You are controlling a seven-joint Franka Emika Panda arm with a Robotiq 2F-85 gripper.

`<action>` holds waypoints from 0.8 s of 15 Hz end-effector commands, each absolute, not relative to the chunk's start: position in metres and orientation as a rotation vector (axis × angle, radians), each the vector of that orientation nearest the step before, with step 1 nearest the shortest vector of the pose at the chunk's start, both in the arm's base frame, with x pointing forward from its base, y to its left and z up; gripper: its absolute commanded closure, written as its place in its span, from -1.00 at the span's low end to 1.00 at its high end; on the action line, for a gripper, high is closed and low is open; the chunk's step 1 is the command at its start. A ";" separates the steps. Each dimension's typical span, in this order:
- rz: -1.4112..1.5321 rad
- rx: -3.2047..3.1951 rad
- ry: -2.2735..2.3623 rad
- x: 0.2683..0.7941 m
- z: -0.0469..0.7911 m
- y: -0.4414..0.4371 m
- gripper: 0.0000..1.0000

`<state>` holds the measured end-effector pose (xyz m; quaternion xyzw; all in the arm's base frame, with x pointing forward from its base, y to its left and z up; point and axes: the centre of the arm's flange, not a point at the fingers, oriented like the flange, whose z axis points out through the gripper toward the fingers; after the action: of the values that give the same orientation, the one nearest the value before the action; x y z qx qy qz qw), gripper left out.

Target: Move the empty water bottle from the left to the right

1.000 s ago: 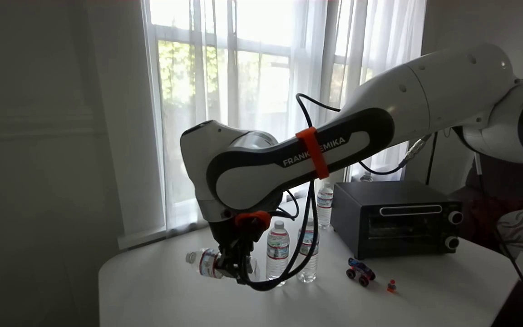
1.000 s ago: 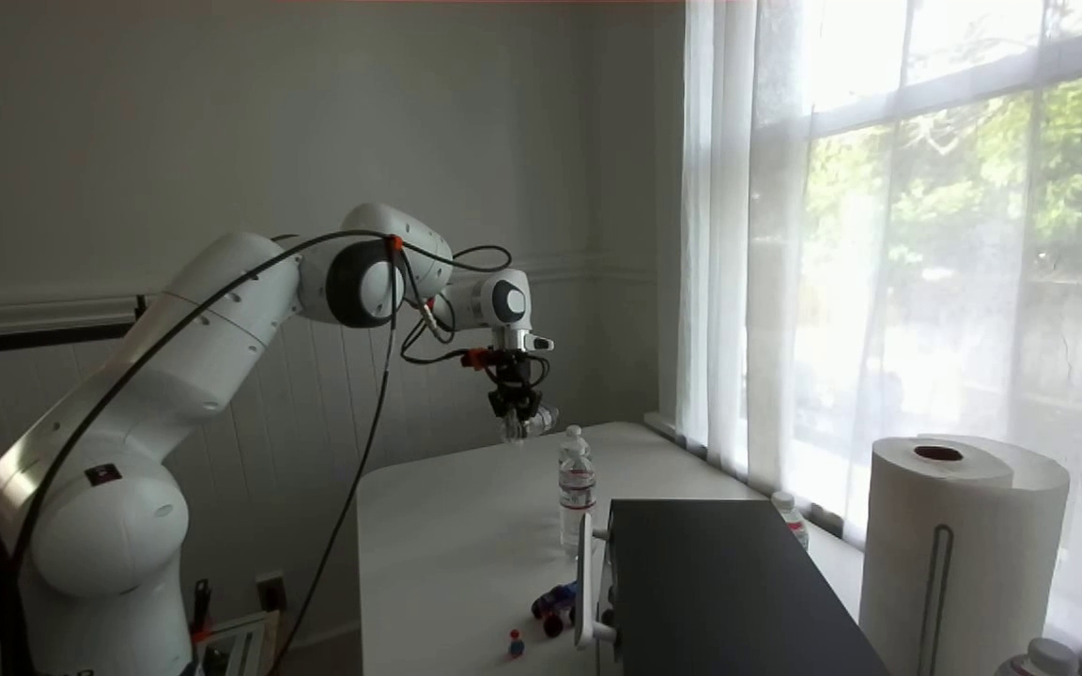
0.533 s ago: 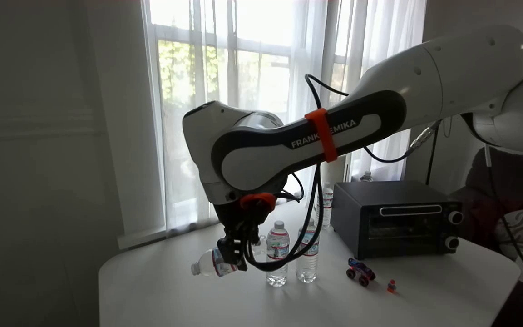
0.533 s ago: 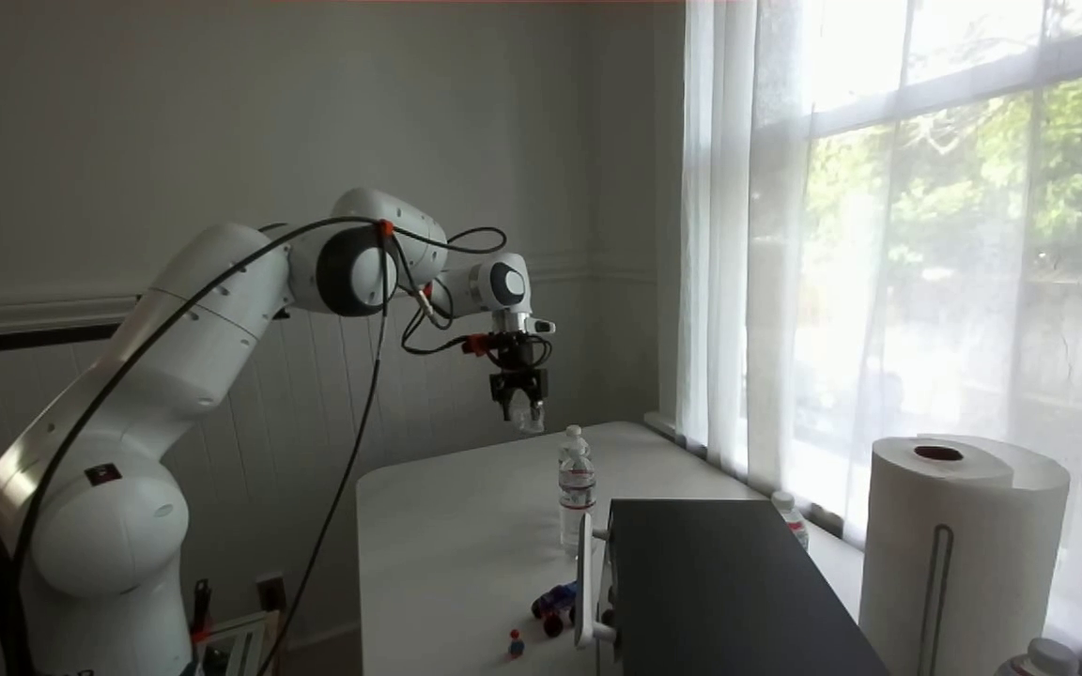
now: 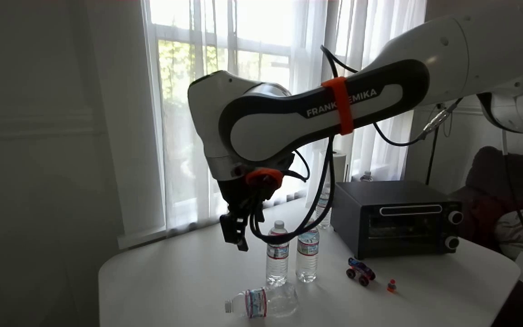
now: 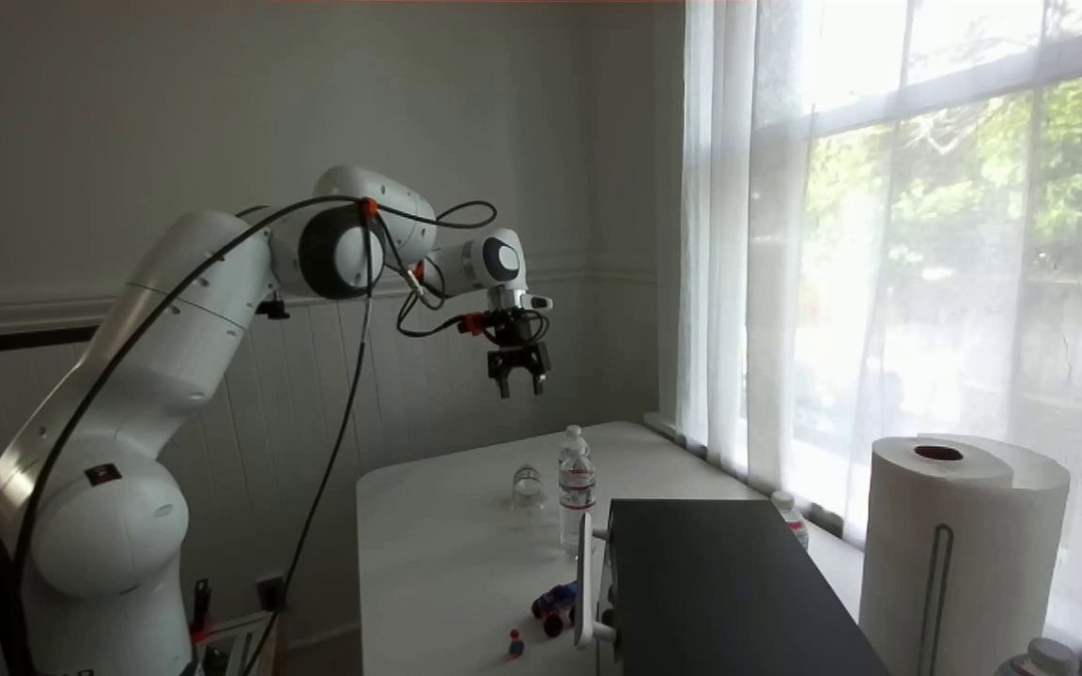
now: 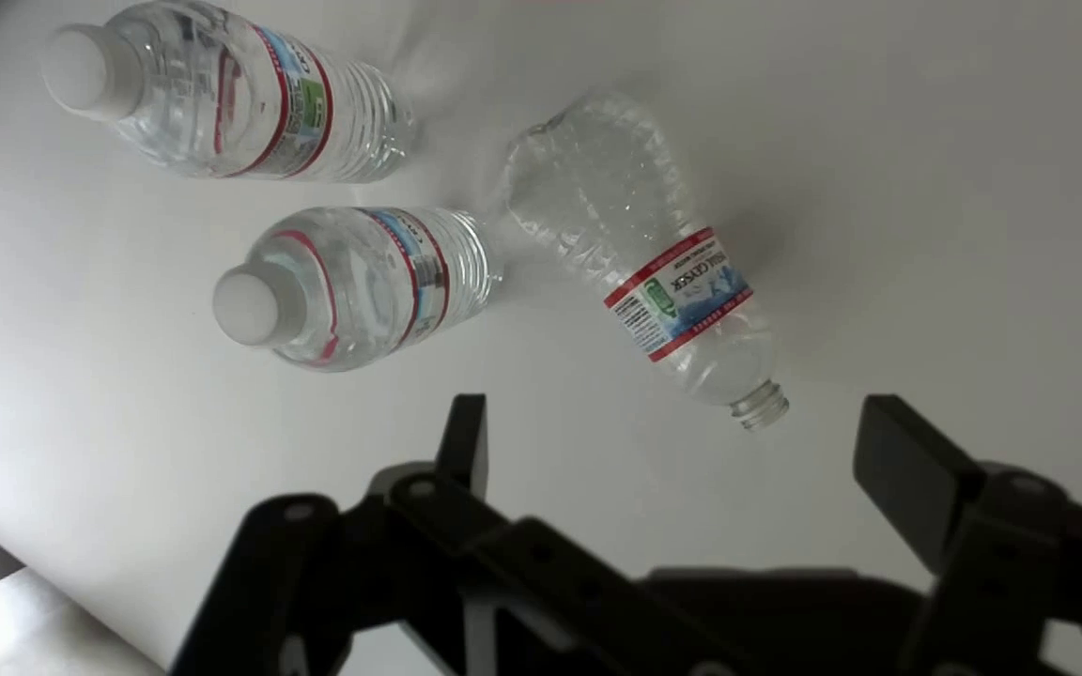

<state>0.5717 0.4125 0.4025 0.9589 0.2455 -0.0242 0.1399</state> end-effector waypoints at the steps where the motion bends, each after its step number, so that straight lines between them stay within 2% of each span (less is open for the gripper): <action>1: -0.118 2.765 0.687 0.523 0.428 0.386 -1.00; 5: -0.137 2.825 0.592 0.475 0.446 0.347 -1.00; 12: 0.183 2.980 0.526 0.438 0.475 0.295 -1.00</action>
<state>0.4939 0.3443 0.4780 0.9780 0.1862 0.0241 0.0909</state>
